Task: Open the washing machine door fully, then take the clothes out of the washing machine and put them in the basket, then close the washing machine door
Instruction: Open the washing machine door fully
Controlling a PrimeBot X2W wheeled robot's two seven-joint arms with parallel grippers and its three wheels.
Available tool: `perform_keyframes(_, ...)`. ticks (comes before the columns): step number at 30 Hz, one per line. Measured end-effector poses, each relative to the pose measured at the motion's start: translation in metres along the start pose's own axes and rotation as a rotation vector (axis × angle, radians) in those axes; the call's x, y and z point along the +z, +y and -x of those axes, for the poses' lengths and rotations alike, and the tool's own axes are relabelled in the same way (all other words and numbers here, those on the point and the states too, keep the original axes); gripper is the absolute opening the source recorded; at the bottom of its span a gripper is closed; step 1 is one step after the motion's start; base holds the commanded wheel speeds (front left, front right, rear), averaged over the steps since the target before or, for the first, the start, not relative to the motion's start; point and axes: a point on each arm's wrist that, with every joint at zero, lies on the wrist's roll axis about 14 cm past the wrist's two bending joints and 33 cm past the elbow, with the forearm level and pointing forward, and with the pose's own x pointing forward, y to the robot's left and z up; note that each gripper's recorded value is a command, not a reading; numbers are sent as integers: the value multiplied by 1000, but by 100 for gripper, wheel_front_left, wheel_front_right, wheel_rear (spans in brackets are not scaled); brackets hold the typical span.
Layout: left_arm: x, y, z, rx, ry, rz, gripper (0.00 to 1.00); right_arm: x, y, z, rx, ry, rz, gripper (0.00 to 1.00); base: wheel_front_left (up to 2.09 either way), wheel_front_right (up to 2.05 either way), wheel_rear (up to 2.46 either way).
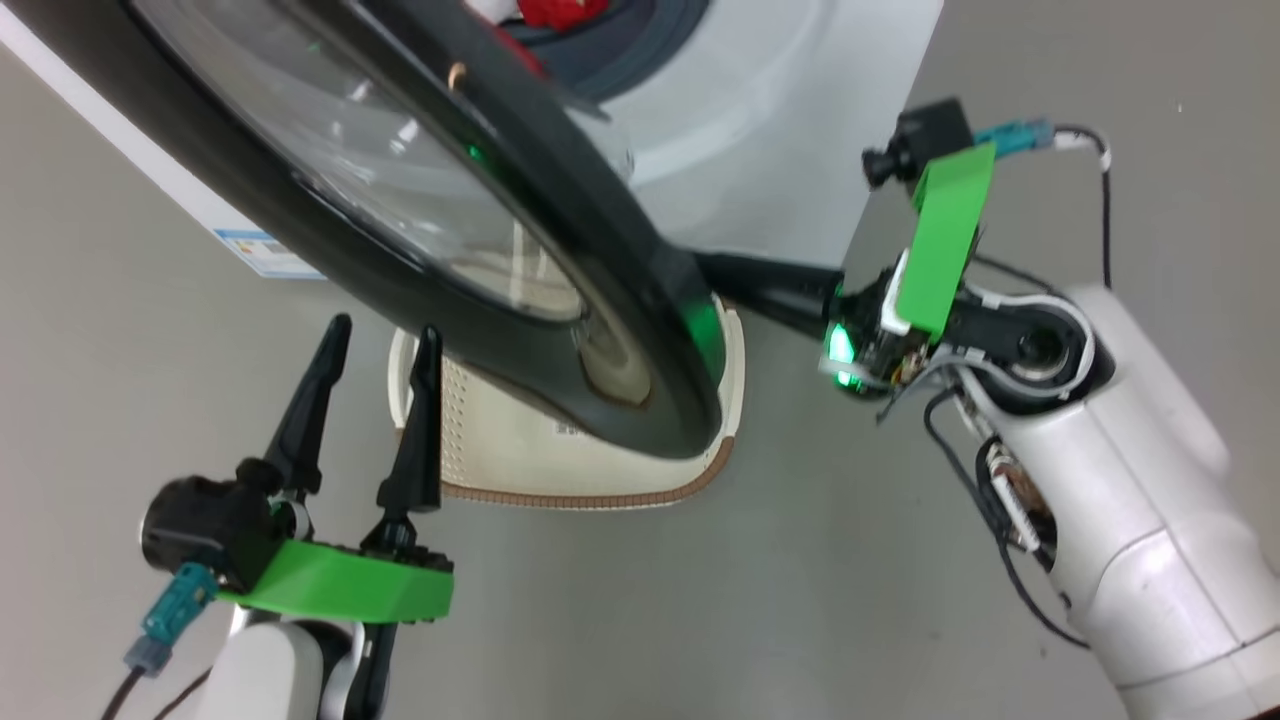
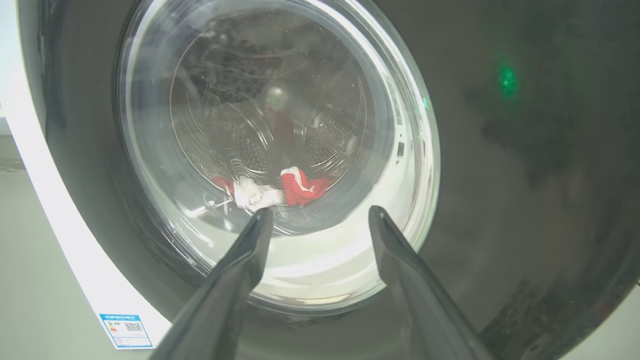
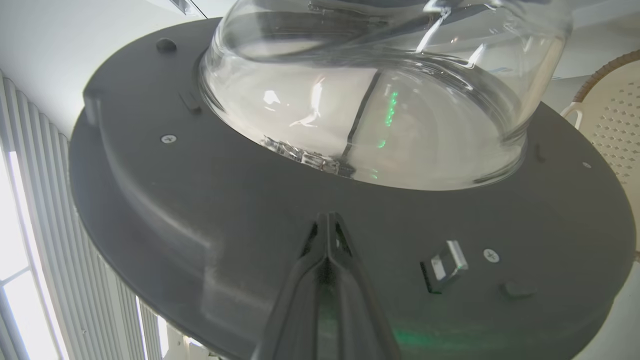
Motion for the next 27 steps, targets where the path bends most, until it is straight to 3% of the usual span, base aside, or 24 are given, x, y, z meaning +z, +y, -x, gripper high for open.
perform_keyframes(27, 48, 40, 91, 172, -75, -27, 100, -130, 25, -42, 5, 244, 13, 0, 0, 0, 0)
